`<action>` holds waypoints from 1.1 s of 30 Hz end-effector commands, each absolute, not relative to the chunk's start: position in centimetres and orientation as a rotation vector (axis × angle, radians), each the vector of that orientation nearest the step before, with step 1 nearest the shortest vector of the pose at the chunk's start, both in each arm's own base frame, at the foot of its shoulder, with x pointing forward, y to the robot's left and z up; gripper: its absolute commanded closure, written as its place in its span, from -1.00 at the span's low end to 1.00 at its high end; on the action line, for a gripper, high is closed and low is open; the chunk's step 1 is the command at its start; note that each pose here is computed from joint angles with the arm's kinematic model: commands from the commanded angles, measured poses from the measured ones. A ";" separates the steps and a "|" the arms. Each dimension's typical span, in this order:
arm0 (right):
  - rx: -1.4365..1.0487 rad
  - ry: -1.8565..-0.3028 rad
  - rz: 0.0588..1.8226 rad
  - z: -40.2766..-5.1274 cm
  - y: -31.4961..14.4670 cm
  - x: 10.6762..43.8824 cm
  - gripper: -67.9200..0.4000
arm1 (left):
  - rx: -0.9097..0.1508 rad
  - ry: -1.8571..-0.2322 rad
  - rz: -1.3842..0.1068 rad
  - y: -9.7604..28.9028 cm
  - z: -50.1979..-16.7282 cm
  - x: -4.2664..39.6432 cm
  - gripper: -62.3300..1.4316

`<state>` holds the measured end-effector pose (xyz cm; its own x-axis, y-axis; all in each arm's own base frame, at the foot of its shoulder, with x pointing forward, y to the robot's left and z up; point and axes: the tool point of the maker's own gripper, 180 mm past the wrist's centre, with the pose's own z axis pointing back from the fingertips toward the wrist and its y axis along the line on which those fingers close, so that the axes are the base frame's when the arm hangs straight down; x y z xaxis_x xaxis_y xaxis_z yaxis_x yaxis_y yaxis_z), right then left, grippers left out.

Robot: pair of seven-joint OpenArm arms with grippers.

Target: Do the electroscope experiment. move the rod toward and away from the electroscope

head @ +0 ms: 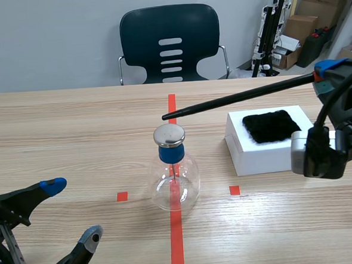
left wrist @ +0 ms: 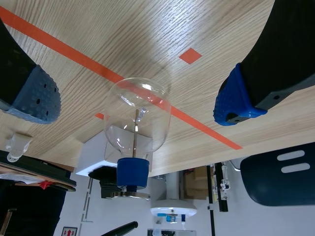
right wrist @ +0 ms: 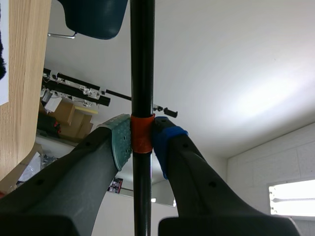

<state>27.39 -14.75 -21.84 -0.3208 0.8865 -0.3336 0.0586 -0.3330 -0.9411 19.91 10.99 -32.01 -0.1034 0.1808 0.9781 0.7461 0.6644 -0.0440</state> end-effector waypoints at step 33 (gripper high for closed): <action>-1.258 -1.294 1.315 -15.2 -27.2 22.4 0.98 | -0.779 -1.676 -0.564 11.2 -31.0 20.3 -1.00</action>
<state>22.52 -27.32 -15.56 -0.1026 0.9911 -0.0843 0.0419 -0.0804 -0.9959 19.90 10.97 -32.02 -0.1031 0.1807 0.9781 0.7465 0.6639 -0.0440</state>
